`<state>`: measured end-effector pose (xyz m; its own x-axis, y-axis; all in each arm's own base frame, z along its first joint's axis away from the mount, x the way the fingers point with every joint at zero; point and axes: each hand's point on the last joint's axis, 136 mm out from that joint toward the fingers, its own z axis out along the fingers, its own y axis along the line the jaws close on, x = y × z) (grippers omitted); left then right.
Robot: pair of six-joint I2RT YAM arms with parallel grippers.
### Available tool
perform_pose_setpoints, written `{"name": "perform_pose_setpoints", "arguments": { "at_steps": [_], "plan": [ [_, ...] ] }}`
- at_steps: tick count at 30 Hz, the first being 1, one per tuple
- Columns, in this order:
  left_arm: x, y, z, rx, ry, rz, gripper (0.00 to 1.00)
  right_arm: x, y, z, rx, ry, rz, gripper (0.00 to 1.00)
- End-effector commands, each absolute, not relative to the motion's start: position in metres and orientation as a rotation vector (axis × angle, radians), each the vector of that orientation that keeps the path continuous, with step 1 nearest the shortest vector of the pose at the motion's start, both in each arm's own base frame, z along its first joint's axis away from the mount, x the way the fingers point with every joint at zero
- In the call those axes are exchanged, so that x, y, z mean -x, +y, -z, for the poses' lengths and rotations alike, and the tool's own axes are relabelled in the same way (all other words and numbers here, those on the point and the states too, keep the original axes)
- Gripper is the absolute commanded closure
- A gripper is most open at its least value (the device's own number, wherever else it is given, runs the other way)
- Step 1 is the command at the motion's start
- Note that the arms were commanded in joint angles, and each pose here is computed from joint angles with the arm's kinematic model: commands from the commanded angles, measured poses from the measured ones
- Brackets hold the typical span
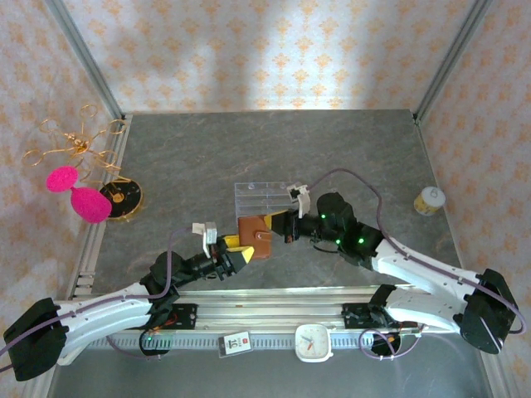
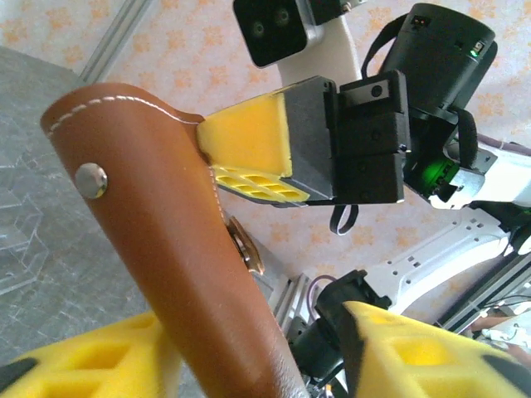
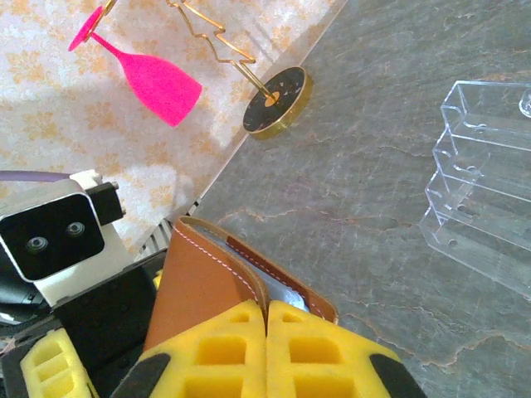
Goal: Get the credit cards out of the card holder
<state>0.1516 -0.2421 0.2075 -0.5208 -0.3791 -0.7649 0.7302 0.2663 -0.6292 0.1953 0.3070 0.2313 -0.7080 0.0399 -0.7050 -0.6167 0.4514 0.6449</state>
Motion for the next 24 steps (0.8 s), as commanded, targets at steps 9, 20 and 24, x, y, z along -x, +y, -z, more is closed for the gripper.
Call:
{"name": "perform_pose_setpoints", "arguments": {
  "at_steps": [9, 20, 24],
  "plan": [
    [-0.171, -0.239, -0.189, -0.226, 1.697, 1.337, 1.00, -0.225, 0.288, -0.219, 0.222, 2.129, -1.118, 0.70],
    [-0.196, -0.237, -0.163, -0.035, 1.846, 1.143, 1.00, -0.205, 0.288, -0.193, 0.134, 2.190, -0.959, 0.52],
    [-0.197, -0.240, -0.169, -0.038, 1.831, 1.151, 1.00, -0.200, 0.305, -0.177, 0.163, 2.230, -0.925, 0.47]
  ]
}}
